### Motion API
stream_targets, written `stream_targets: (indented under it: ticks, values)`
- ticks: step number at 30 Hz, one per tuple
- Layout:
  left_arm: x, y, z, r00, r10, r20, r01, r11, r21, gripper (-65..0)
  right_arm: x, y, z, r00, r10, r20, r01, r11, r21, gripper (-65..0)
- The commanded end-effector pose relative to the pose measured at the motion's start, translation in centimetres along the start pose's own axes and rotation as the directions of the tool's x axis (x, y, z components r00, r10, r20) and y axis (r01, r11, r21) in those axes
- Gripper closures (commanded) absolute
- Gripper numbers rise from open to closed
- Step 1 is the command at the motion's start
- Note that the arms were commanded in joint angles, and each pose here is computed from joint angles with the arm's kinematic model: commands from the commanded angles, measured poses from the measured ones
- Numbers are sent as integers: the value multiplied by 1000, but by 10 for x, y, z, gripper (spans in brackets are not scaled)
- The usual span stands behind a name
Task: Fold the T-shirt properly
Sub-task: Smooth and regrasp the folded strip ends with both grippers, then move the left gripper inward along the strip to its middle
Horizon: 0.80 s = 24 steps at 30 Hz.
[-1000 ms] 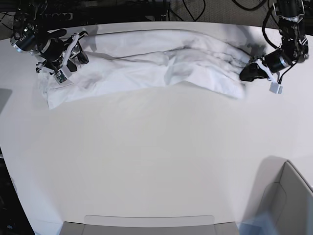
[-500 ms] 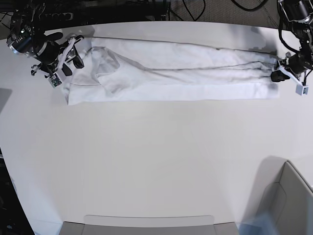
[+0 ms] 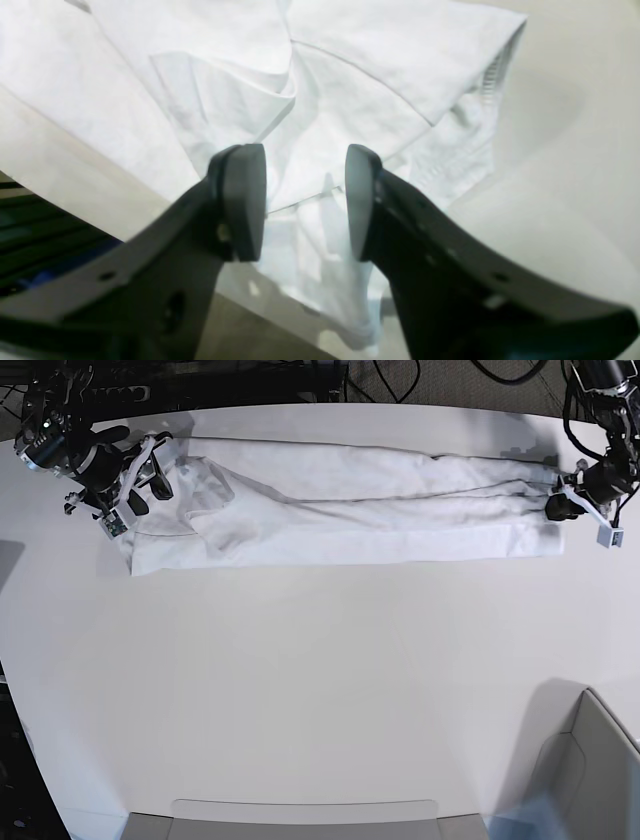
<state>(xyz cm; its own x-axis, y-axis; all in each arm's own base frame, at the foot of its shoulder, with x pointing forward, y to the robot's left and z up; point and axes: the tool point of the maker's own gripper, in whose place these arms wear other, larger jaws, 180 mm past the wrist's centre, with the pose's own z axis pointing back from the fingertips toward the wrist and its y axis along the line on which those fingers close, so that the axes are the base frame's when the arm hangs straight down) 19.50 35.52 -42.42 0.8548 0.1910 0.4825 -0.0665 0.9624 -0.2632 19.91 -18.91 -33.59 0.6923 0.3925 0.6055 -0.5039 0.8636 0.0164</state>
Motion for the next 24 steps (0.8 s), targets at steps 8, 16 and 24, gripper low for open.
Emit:
stream_targets:
  ticks: [8,16,24]
  values:
    - [2,9,10,997,-62,-44,64,997,37,-204,9,-1,4,999,27,30,-27,1000,0,-262]
    - [-5,23,12,997,-39,-69,43,997,57,-224,9,-1,4,999,27,30,-27,1000,0,-262]
    - [-81,15,-8,962,-5,-272,8,1000,10,-225,9,-2,5,999,35,25,-35,999,-3,-262]
